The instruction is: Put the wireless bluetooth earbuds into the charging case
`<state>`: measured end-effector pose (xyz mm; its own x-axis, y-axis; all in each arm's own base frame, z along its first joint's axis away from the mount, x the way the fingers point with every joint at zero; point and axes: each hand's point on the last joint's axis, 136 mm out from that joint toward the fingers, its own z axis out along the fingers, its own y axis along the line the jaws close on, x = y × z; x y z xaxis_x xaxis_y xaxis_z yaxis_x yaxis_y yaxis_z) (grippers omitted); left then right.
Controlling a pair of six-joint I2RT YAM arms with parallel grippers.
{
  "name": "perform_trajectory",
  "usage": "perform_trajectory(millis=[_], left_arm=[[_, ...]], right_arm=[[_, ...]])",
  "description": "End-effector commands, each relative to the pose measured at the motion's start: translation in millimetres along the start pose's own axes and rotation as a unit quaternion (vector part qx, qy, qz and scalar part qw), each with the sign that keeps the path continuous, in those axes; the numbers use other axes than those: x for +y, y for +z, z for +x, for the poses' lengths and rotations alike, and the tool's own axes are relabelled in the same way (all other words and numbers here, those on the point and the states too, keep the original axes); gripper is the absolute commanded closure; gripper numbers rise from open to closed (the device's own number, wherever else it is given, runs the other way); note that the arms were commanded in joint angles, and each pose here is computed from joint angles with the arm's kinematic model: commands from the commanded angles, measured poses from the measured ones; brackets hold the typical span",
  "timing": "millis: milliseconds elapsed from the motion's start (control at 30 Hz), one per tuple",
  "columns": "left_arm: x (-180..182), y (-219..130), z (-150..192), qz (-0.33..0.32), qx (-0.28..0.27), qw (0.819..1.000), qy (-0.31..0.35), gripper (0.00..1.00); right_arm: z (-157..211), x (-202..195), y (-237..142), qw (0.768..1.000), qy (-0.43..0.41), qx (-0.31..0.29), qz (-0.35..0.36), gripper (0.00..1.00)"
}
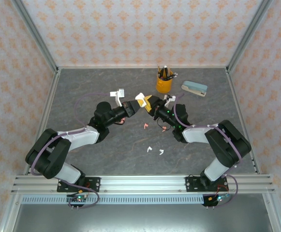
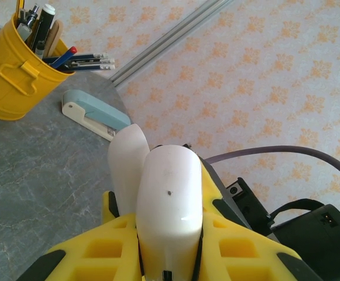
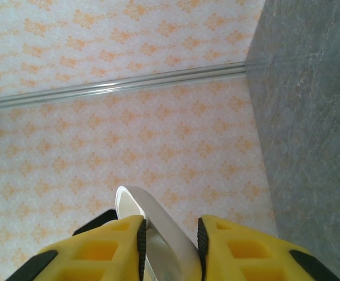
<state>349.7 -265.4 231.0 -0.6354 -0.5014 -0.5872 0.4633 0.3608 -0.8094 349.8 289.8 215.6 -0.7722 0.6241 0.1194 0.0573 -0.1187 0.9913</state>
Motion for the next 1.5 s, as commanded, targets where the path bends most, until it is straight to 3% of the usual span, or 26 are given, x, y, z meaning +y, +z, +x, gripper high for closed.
perform_trajectory(millis=[0,367,500,567,800,1067,1233,1333,1467], left_arm=[[-16.0,6.8,-12.9,0.022,-0.023,0.999,0.012,1.0],[-15.2,7.9,-11.9,0.017,-0.024,1.0,0.011,1.0],[-9.4,8.8,-8.9,-0.002,-0.021,1.0,0.009,0.97],[-7.4,8.7,-8.4,-0.009,-0.022,1.0,0.008,0.85],[6.2,1.5,-9.7,-0.048,-0.038,0.998,0.001,0.27],[11.5,-30.9,-28.3,-0.139,-0.053,0.988,0.035,0.03],[21.7,-42.7,-34.1,-0.253,0.025,0.963,0.088,0.0],[34.7,-50.5,-37.7,-0.328,0.07,0.935,0.12,0.0],[51.1,-67.5,-52.7,-0.421,0.087,0.89,0.156,0.0]], right_arm=[[5.9,28.7,5.5,0.999,-0.006,0.012,-0.052,0.74],[5.5,31.8,4.7,0.998,-0.004,0.01,-0.055,0.95],[4.6,33.6,6.2,0.998,-0.005,0.008,-0.055,0.97],[3.4,32.6,7.0,0.999,-0.006,0.007,-0.052,0.98],[-10.4,29.7,6.8,0.999,-0.017,-0.009,-0.03,1.0],[-39.1,24.6,-0.5,0.997,-0.061,-0.03,0.032,1.0],[-47.9,26.2,-3.5,0.984,-0.143,-0.015,0.105,1.0],[-49.7,27.8,-7.8,0.962,-0.216,0.0,0.166,1.0],[-55.6,35.2,-14.1,0.935,-0.281,0.017,0.215,1.0]])
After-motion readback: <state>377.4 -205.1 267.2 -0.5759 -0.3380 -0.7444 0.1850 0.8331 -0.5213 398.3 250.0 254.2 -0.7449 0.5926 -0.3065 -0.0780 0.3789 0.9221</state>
